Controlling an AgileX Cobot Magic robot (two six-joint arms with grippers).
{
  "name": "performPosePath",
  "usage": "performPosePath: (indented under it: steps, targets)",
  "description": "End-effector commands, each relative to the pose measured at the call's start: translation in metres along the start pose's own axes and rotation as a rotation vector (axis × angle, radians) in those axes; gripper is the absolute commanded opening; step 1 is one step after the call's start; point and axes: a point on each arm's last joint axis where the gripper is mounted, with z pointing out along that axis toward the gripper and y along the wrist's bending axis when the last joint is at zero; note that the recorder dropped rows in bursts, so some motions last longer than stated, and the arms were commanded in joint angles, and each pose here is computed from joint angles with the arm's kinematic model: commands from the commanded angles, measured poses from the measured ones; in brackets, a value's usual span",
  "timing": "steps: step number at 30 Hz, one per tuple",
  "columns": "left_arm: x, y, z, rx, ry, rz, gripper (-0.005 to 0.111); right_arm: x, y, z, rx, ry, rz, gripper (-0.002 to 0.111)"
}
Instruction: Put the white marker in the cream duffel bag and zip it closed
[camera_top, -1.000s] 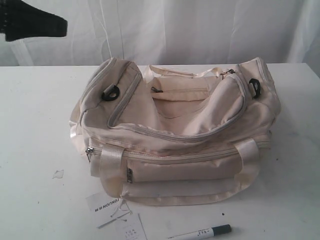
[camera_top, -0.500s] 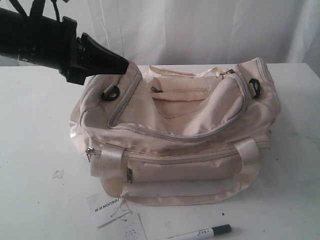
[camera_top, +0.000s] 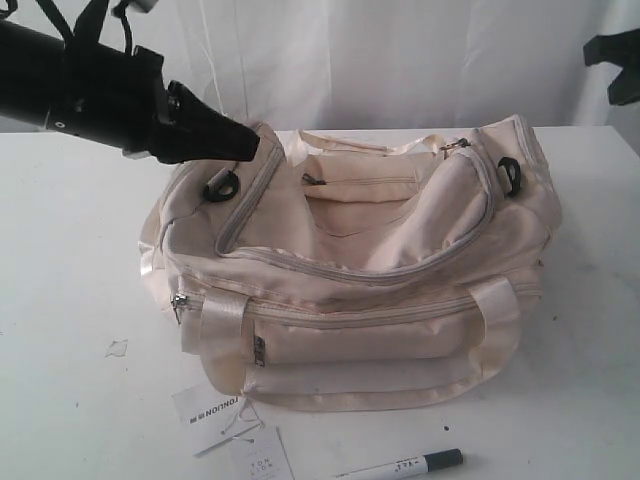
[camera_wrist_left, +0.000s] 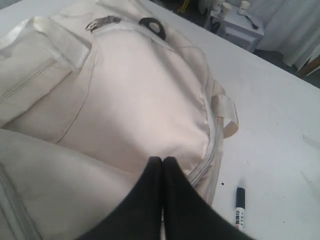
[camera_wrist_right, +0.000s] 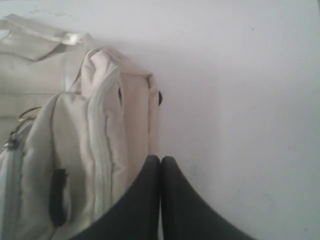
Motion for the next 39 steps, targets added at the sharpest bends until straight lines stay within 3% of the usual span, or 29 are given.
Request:
performPosePath:
  steps: [1, 3, 6, 9, 13, 17, 22, 26, 34, 39]
  targets:
    - [0.006, 0.01, 0.02, 0.004, 0.031, -0.065, 0.0, 0.001, 0.006, -0.007, -0.114, 0.226, -0.061, 0.0]
    - [0.006, 0.013, 0.038, 0.022, 0.052, -0.058, 0.0, -0.004, 0.007, 0.002, -0.17, 0.242, -0.084, 0.0]
    - [0.0, 0.008, 0.072, 0.052, 0.065, 0.056, 0.0, -0.012, 0.008, 0.023, -0.253, 0.222, -0.065, 0.0]
    - [-0.012, 0.006, 0.099, 0.008, 0.038, 0.121, 0.0, -0.018, 0.006, 0.038, -0.282, 0.213, -0.046, 0.0]
    - [-0.027, 0.001, 0.132, -0.003, -0.004, 0.153, 0.002, -0.02, 0.002, 0.055, -0.292, 0.222, -0.036, 0.011]
    - [-0.029, -0.008, 0.171, 0.038, 0.001, 0.192, 0.02, -0.016, 0.002, 0.077, -0.348, 0.23, 0.02, 0.032]
    - [-0.04, -0.009, 0.203, -0.027, -0.074, 0.174, 0.045, -0.018, 0.004, 0.081, -0.388, 0.209, 0.056, 0.047]
    - [-0.043, -0.003, 0.224, -0.061, -0.098, 0.188, 0.056, -0.024, 0.001, 0.084, -0.357, 0.136, 0.073, 0.049]
    - [-0.04, 0.026, 0.249, -0.22, -0.133, 0.222, 0.056, -0.02, 0.004, 0.083, -0.392, 0.186, 0.07, 0.049]
    - [-0.036, 0.039, 0.254, -0.253, -0.118, 0.263, 0.056, -0.02, 0.007, 0.082, -0.417, 0.188, 0.07, 0.049]
